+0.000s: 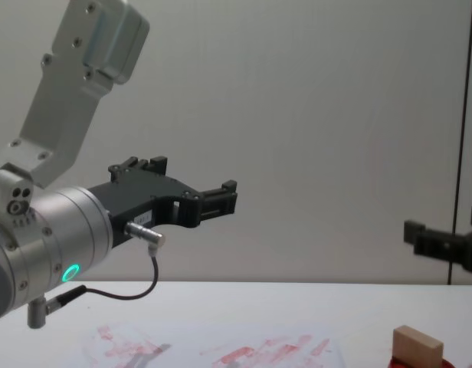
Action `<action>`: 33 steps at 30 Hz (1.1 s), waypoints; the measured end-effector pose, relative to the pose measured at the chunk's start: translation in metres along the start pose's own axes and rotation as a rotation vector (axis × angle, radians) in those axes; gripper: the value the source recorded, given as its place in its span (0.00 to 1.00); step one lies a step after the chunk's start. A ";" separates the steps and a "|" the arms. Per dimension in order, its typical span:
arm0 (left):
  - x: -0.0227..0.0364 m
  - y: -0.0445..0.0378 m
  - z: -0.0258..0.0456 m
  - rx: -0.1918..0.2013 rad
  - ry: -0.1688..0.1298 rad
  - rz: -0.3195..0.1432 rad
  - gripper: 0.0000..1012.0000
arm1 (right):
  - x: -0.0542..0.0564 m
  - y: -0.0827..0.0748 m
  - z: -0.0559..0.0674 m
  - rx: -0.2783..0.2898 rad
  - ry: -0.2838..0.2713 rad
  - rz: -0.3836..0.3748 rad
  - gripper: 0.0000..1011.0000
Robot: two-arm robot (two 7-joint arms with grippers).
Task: Use the one hand to pick up the stamp and affix it onto the A4 paper.
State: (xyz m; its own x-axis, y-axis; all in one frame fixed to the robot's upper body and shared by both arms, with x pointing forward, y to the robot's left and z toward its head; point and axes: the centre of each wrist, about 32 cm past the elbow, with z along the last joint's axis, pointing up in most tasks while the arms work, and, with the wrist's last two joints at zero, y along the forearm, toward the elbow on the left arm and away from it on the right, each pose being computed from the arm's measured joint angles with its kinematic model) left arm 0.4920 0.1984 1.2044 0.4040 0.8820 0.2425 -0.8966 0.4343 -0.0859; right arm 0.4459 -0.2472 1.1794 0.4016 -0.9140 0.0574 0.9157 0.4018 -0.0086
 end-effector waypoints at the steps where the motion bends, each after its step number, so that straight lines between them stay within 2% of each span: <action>1: 0.0000 0.0000 0.0000 0.000 0.000 0.000 0.99 | 0.001 0.000 -0.001 -0.006 -0.001 0.004 0.99; 15: 0.0000 0.0000 0.0000 0.000 0.000 0.000 0.99 | 0.011 0.005 -0.018 -0.129 -0.006 0.058 0.99; 33: 0.0000 0.0000 0.0000 0.000 0.000 0.000 0.99 | 0.012 0.020 -0.037 -0.233 -0.032 0.097 0.99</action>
State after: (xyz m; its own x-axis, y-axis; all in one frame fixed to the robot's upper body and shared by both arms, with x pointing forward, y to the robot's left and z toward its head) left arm 0.4920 0.1984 1.2044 0.4040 0.8820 0.2425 -0.8967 0.4343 -0.0860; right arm 0.4693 -0.2526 1.1426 0.4901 -0.8683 0.0771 0.8534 0.4599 -0.2456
